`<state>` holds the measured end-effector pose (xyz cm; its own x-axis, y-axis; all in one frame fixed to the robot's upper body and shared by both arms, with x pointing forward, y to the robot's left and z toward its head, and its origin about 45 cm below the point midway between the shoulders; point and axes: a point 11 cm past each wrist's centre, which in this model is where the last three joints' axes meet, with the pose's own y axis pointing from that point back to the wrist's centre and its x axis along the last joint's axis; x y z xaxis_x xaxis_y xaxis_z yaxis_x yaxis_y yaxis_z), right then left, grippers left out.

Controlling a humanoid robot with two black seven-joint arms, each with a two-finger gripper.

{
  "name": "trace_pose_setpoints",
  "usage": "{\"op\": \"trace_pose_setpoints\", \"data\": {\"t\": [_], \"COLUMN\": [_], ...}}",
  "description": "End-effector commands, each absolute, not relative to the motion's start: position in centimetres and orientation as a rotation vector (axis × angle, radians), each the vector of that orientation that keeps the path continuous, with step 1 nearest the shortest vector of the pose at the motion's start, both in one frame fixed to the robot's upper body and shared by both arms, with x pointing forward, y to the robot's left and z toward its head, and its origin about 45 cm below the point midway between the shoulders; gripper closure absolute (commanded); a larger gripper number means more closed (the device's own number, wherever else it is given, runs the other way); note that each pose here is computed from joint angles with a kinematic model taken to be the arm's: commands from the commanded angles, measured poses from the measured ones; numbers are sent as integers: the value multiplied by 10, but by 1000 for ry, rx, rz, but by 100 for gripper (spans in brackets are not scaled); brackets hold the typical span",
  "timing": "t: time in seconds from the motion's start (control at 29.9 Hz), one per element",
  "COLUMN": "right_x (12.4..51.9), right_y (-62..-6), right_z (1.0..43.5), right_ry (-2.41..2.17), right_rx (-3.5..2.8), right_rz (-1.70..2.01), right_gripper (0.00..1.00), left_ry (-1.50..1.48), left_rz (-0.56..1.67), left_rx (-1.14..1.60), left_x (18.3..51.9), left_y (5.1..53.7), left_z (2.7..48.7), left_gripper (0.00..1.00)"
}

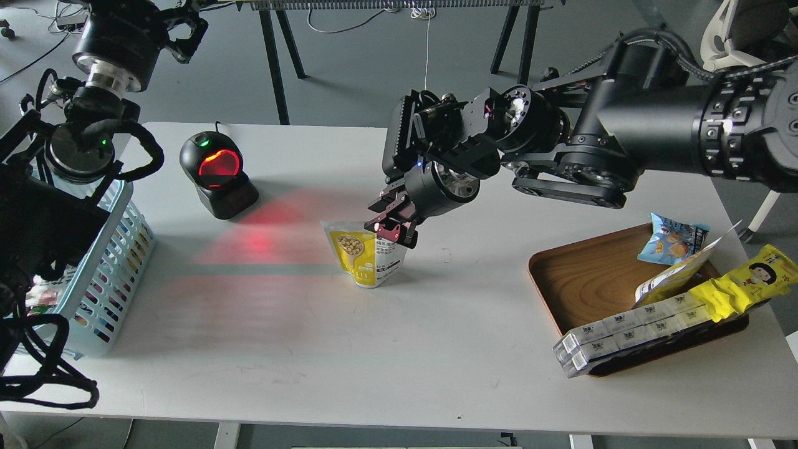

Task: Scan snack and place in basket
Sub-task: 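Lower the packet onto the table and open the right gripper, then withdraw the right arm back toward its rest pose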

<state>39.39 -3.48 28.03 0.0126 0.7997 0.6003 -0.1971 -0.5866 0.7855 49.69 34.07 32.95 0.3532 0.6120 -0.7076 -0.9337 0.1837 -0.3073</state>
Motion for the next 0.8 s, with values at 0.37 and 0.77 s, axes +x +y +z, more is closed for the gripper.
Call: {"op": "trace_pose_setpoints", "data": {"t": [0.37,0.77], "right_x": [380,418], "right_y": [-53,-201], "right_z": [354,429], "right_ry": [487,-371], "right_rx": [1688,2225], "right_rz": [1707,1181], "right_gripper": [33,2], "left_ry": [433,279], "left_rz": [1153,1166], "left_rx": [-748,-545], "left_x": [494,493], "left_y": [354,369], "left_z": [344,369], "left_gripper": [0,1]}}
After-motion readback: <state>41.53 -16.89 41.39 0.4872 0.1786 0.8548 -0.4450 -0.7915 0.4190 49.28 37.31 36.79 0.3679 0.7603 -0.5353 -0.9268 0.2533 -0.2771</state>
